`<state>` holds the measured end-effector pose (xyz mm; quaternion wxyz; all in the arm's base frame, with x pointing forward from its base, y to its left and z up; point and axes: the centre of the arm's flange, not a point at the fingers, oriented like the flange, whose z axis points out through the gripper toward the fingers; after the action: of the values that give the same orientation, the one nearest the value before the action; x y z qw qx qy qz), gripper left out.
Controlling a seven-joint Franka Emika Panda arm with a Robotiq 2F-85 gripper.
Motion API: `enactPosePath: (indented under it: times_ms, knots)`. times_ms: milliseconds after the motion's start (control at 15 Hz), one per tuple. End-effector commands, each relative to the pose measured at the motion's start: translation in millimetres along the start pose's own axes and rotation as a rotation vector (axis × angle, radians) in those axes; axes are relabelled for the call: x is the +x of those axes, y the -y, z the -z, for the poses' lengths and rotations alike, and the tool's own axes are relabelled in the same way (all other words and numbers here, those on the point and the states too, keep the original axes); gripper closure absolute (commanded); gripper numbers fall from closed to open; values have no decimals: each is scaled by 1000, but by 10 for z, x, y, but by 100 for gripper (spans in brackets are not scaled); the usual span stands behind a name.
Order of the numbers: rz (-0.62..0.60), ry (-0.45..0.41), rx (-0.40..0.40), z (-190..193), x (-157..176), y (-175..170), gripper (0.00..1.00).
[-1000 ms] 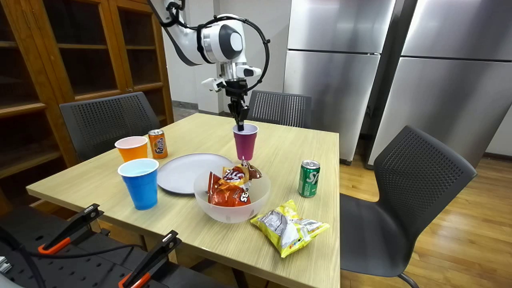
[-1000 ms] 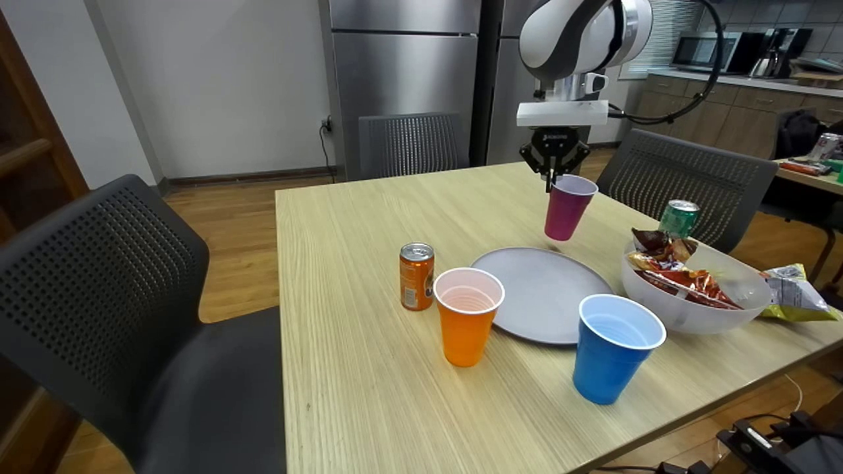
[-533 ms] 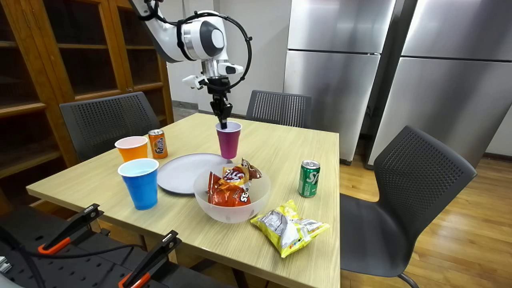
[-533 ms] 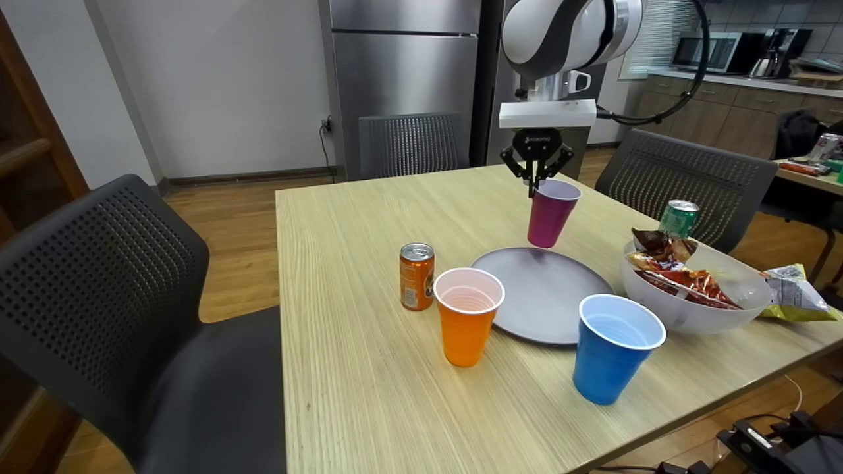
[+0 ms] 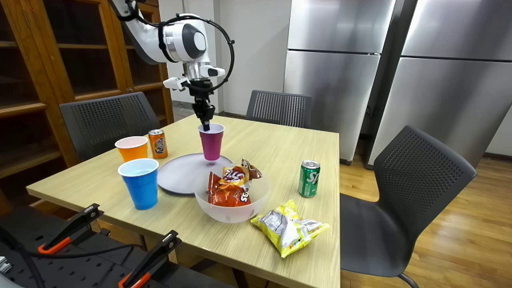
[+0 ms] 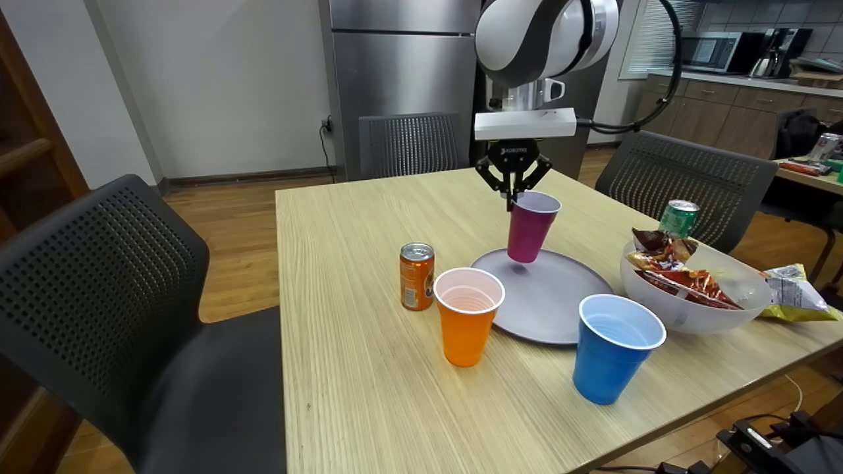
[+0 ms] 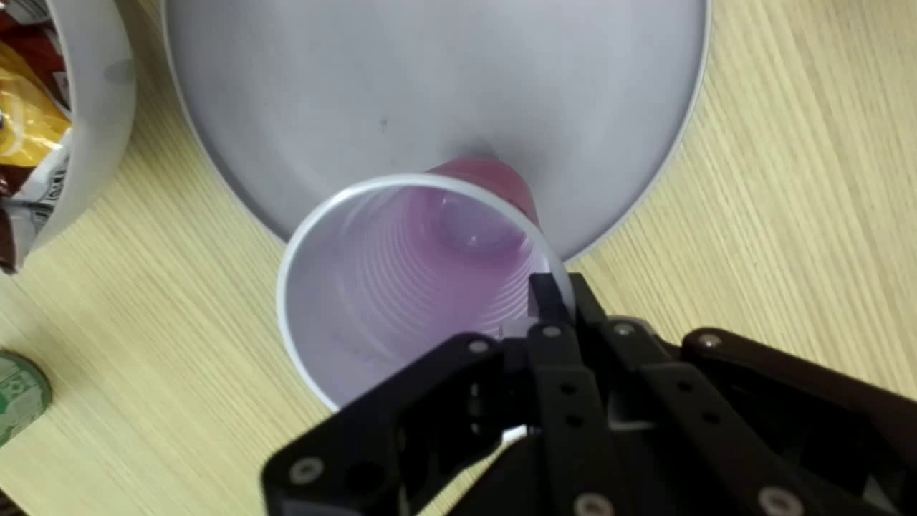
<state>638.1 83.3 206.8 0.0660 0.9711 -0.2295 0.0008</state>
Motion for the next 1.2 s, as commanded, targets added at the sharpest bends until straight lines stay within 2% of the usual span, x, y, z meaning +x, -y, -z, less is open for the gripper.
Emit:
enactPosePath:
  times_ms: [0,600,667,733,800,1133]
  knots:
    - [31,3,-2,11,-105,105,99]
    - [47,33,-21,-195,-111,243,99]
    - [50,30,-24,-194,-118,247,71]
    - [52,28,-23,-186,-123,251,70]
    - [54,26,-21,-168,-131,255,64]
    - [66,13,-5,-66,-190,311,27]
